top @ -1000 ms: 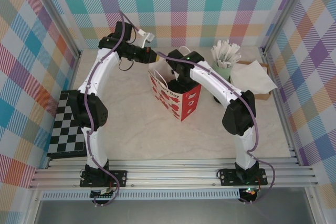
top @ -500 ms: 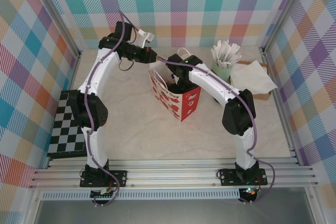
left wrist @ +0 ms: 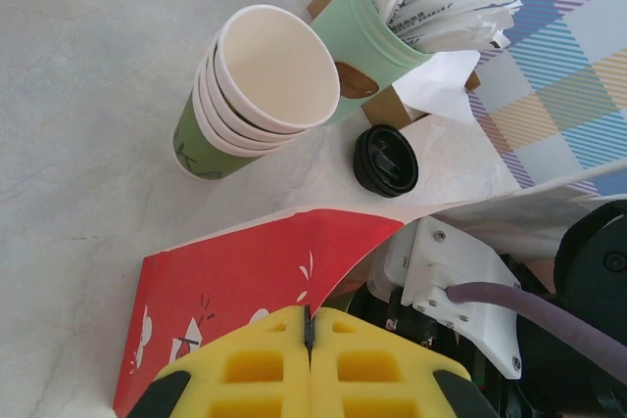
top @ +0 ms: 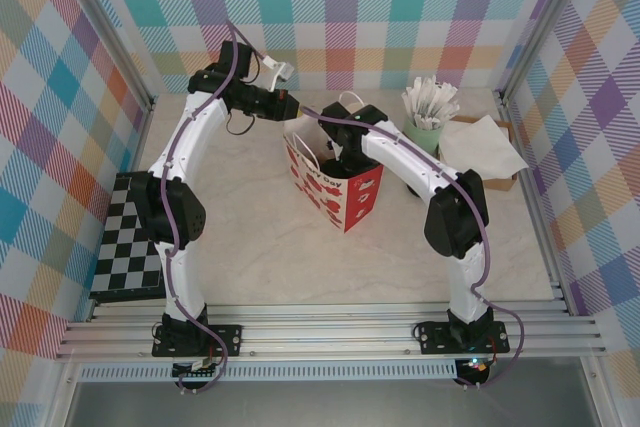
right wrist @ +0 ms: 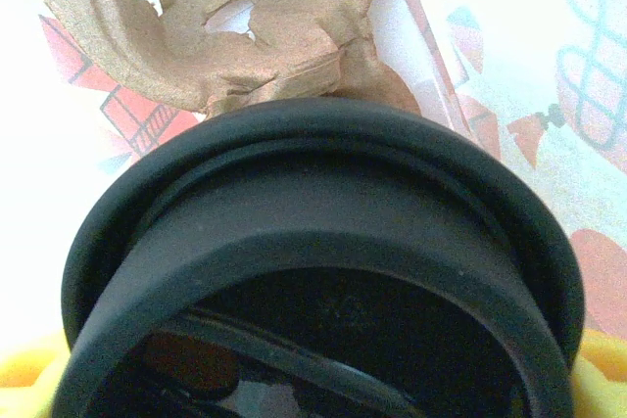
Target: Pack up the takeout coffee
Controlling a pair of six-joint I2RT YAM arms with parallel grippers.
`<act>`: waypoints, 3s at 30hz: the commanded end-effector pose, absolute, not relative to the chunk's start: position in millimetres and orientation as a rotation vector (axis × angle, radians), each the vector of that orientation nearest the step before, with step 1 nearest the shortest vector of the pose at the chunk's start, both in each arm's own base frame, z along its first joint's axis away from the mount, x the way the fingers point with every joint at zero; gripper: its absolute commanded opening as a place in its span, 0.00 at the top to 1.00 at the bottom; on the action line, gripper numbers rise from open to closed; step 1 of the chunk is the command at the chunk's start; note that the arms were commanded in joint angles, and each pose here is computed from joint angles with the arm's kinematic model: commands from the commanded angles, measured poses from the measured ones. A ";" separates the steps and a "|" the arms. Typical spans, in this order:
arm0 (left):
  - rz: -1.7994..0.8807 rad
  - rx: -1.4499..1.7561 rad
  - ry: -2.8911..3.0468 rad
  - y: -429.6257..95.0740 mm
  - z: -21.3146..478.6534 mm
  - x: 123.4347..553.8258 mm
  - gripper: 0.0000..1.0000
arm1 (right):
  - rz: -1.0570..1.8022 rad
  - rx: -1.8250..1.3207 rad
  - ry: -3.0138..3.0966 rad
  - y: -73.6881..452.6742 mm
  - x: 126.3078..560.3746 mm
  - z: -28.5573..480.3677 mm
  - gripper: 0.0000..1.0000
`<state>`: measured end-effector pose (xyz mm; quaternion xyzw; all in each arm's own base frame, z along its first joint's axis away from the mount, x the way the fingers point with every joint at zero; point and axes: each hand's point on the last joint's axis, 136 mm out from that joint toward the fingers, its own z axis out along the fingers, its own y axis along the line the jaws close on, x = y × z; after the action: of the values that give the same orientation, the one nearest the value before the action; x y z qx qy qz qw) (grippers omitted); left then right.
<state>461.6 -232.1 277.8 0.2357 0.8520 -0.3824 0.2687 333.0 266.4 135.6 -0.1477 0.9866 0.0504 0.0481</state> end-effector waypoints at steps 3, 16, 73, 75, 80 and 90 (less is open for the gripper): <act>-0.993 0.665 2.245 -227.1 284.4 467.2 1.00 | 0.219 -0.330 2.977 255.5 333.4 167.3 0.41; -1.008 0.690 2.229 -230.0 292.7 461.1 1.00 | 0.320 -0.340 2.874 264.7 358.2 207.8 0.41; -0.980 0.646 2.263 -241.3 287.7 469.5 1.00 | -0.096 -0.556 3.095 256.3 337.4 130.1 0.43; -0.973 0.646 2.261 -240.4 289.3 469.8 1.00 | -0.174 -0.538 3.035 249.0 346.7 137.3 0.43; -0.972 0.648 2.255 -240.5 291.1 470.9 1.00 | -0.208 -0.592 2.902 248.2 361.4 156.7 0.43; -0.978 0.650 2.257 -241.7 292.1 474.2 1.00 | 0.295 -0.832 2.848 296.4 332.4 189.4 0.43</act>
<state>475.7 -240.1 288.7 0.2391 0.8490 -0.3674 0.2950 342.8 284.7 160.9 -0.2470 0.9656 0.0504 0.0646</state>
